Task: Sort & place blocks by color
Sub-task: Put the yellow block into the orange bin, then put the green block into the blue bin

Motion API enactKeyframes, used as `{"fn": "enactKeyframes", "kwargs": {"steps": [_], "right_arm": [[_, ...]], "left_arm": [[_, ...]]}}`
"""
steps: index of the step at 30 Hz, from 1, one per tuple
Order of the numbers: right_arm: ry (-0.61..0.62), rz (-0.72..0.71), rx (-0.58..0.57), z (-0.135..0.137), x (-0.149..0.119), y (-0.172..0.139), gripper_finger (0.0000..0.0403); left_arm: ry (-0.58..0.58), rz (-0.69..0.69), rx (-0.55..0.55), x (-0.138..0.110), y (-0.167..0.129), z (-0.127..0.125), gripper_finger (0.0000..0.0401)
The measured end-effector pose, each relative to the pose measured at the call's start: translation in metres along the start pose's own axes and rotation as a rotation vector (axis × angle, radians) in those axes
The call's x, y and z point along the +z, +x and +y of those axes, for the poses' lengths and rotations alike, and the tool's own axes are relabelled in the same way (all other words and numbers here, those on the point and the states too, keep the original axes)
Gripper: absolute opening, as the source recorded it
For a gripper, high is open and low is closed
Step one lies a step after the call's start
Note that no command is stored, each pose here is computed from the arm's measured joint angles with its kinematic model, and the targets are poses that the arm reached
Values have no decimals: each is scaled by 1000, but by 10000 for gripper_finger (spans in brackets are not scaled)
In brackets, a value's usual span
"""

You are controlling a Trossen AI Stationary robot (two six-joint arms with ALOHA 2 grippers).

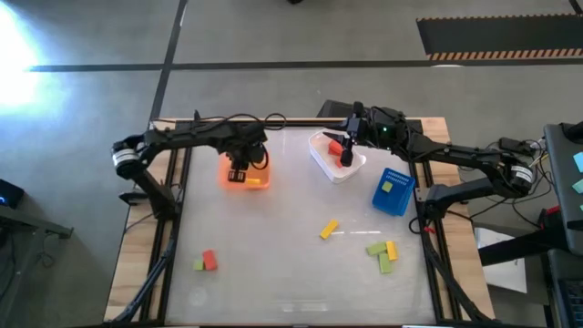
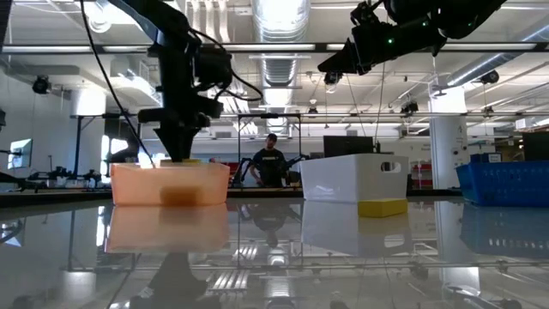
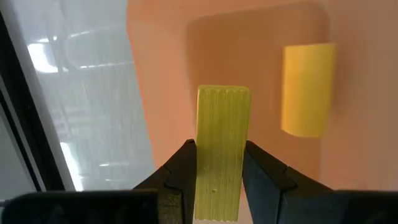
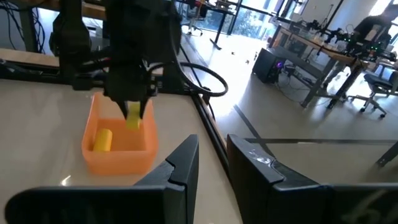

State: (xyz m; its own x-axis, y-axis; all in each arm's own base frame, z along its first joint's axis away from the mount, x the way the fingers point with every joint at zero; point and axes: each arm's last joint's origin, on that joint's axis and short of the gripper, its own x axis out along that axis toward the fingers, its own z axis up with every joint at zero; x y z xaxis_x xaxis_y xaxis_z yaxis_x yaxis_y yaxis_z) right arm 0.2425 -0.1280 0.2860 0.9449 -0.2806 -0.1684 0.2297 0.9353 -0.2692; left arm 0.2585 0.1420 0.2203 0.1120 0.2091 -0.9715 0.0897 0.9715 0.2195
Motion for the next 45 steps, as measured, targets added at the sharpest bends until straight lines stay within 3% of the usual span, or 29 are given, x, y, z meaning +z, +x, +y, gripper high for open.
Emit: {"fn": "enactKeyframes", "kwargs": {"steps": [13,16,20,27,34,45], "right_arm": [[0,0,0,0,0,0,72],[0,1,0,0,0,0,72],[0,1,0,0,0,0,73],[0,1,0,0,0,0,72],[0,1,0,0,0,0,72],[16,1,0,0,0,0,72]], "left_arm": [[18,20,-9,7,37,15,82],[19,34,-19,7,42,15,105],[-3,36,-19,8,42,14,137],[-43,16,-3,8,32,14,136],[-199,-34,6,15,4,-4,123],[-578,-204,-47,35,-45,-68,122]]}}
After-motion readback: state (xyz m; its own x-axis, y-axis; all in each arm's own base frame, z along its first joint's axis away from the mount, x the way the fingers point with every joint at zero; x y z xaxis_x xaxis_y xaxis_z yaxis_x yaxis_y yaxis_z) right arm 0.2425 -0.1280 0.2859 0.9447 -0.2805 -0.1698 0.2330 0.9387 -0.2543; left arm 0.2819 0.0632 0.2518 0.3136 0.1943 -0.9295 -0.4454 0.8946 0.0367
